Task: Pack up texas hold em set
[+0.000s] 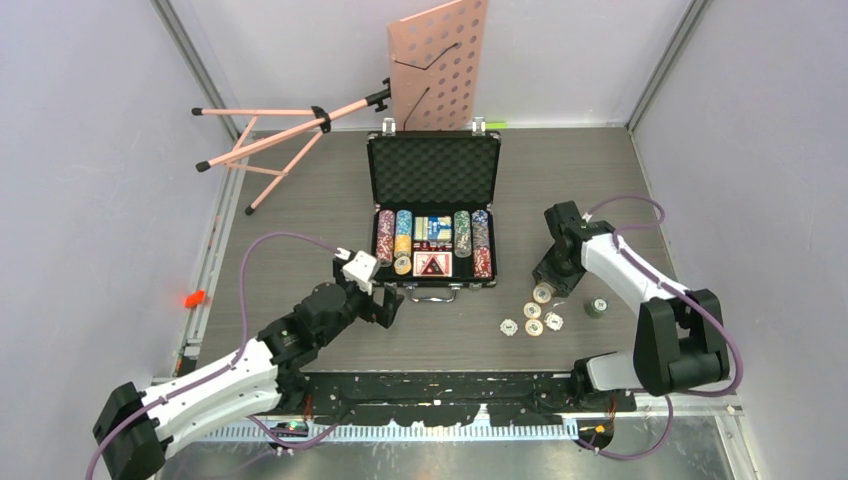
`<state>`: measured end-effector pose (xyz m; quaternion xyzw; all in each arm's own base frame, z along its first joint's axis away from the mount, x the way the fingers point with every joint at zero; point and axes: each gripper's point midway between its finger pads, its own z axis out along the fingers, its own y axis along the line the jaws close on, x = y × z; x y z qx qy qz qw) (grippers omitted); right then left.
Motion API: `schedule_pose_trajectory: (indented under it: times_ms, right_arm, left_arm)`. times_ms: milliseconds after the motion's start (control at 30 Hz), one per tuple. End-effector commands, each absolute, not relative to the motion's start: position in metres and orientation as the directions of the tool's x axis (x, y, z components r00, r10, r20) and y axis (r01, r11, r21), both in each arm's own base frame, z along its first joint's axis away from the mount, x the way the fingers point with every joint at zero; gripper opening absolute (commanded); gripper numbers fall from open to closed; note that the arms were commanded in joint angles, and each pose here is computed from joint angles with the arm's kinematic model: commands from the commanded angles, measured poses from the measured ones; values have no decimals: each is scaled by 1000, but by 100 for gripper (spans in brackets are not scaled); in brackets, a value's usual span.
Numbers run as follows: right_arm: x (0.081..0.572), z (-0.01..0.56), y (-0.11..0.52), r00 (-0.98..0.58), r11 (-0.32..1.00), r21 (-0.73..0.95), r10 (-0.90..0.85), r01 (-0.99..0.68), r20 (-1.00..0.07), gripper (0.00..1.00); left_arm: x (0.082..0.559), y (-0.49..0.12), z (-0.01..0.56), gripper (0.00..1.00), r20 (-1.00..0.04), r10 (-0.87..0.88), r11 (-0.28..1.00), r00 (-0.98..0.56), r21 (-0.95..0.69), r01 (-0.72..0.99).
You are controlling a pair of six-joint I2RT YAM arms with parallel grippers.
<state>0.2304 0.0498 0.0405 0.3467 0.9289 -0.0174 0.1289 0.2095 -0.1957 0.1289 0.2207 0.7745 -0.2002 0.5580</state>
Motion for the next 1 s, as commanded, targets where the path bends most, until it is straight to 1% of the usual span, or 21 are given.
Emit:
schedule_pose_trajectory:
  times_ms: [0,133,167,233,267,300,367,400,500,600,700,800,867,967]
  right_arm:
    - [234,68,57,-692,732,128,676,669,-254,40]
    - [231,75,65,-680,715,169,699,679,-223,38]
    - [231,77,68,-677,708,185,706,682,-207,38]
    - [230,82,74,-669,695,216,719,686,-187,37]
    - [229,86,77,-667,690,239,723,683,-180,37]
    - [231,88,78,-662,685,252,727,684,-182,37]
    - [229,96,86,-667,678,289,729,675,-154,37]
    - [230,103,88,-666,676,310,730,669,-154,37]
    - [230,116,91,-660,668,343,734,661,-158,37]
    - [229,124,95,-653,651,375,744,659,-143,37]
    - [227,134,101,-648,634,416,751,652,-127,36]
    - [227,141,105,-643,619,443,757,648,-117,35]
    - [227,148,107,-643,613,461,758,642,-113,35]
    - [226,156,110,-644,605,485,758,631,-108,35]
  left_arm:
    - [208,-217,149,100,-950,-40,784,-309,-222,580]
    - [197,-252,161,100,-880,-208,660,-426,-448,603]
    - [195,-262,165,98,-862,-233,617,-451,-489,616]
    - [194,-284,169,86,-828,-252,551,-501,-548,629]
    - [193,-294,170,83,-823,-245,543,-513,-555,630]
    - [192,-304,170,83,-827,-228,545,-513,-545,637]
    - [189,-322,173,85,-847,-210,569,-488,-512,644]
    - [186,-334,177,85,-848,-212,556,-485,-513,654]
    - [182,-364,190,85,-804,-270,480,-530,-590,650]
    - [183,-386,196,79,-757,-330,415,-564,-653,633]
    - [182,-403,197,76,-735,-361,391,-573,-678,622]
    - [181,-418,201,75,-721,-388,371,-575,-692,619]
    - [183,-426,207,71,-705,-413,345,-576,-707,617]
    - [189,-437,210,60,-693,-432,337,-577,-717,610]
